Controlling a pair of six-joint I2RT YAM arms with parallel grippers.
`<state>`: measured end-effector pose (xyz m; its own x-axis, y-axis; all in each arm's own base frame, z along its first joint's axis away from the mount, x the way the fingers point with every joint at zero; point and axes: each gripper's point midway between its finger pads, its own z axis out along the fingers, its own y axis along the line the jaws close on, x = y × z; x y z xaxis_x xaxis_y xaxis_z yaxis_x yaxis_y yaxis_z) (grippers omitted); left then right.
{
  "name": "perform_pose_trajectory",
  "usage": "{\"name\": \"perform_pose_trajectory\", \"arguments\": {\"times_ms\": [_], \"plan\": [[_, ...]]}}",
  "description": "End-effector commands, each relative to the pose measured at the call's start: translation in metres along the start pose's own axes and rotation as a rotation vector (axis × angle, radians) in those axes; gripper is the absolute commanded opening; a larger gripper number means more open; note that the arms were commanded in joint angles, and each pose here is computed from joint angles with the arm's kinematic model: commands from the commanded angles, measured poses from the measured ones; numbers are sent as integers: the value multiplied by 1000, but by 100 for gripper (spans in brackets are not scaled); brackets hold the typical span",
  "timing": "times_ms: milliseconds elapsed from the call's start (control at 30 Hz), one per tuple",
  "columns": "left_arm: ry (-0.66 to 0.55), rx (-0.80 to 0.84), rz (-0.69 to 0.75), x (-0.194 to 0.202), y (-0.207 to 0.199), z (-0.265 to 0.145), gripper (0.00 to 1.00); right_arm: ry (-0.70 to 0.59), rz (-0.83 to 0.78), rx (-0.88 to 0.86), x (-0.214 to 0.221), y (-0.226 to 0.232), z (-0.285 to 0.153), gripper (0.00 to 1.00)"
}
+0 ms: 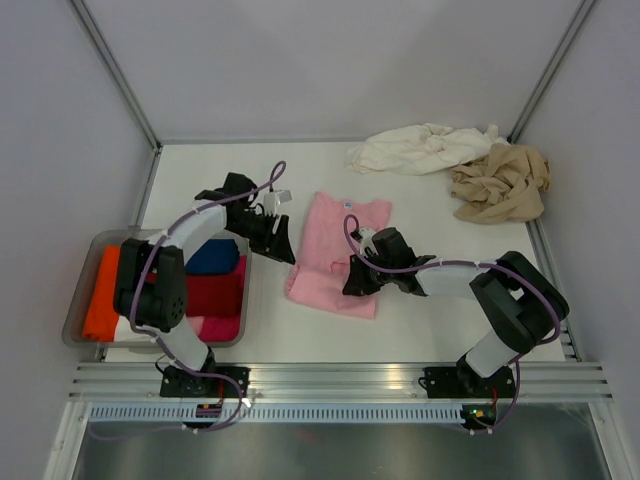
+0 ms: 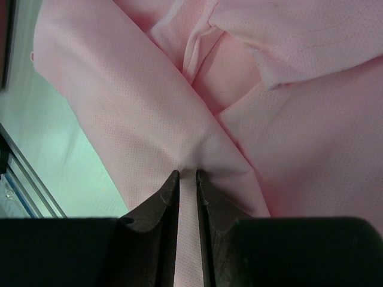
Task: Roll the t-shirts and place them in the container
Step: Roll the tshirt
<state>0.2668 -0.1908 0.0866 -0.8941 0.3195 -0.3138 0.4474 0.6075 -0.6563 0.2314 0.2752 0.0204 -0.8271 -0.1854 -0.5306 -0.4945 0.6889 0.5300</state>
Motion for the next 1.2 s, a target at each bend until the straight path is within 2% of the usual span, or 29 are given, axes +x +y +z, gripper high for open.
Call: {"name": "perform_pose_trajectory", "arguments": {"times_ms": [0,67,133,167,200,233,267,300,333,433,533,700,800,933,967,1067,1167], "plan": [[-87,-36,322,-31,-33,-21,63,-43,-3,5,-13,0,1,23],[-57,-117,565,-29,-41,-17,62,-61,-3,-1,-19,2,1,23],[-3,-227,801,-19,-41,3,63,-75,-6,-4,-24,5,-1,23],[12,-272,862,-6,-36,5,64,-76,-6,-1,-24,4,-1,23],[-27,-272,966,-12,-47,11,66,-78,-7,-1,-24,5,-2,23],[-30,-282,1055,-11,-47,13,78,-82,-4,-2,-26,5,-3,23],[-26,-300,1104,-3,-42,15,85,-86,-6,-5,-27,6,-3,23],[-14,-296,1163,2,-43,19,86,-86,-5,-5,-26,6,-3,23],[-10,-303,1258,0,-42,22,86,-86,-2,-5,-26,6,-3,23],[25,-313,1413,15,-34,34,87,-88,0,-15,-25,7,-2,23],[76,-299,1496,34,-24,50,88,-98,-1,-27,-28,9,-3,24],[125,-322,1506,44,-11,63,88,-102,-52,-29,-32,11,-8,26],[148,-360,1473,42,-2,65,84,-95,-102,-14,-33,13,-19,29],[98,-336,1395,35,-24,53,84,-111,-190,-2,-41,24,-48,35],[36,-272,1394,29,-48,44,84,-91,-174,-8,-37,26,-53,38],[28,-129,1336,50,-73,32,84,-69,-79,20,-32,24,-65,45],[4,-101,1236,54,-76,18,84,-91,5,89,-25,3,-71,52]]}}
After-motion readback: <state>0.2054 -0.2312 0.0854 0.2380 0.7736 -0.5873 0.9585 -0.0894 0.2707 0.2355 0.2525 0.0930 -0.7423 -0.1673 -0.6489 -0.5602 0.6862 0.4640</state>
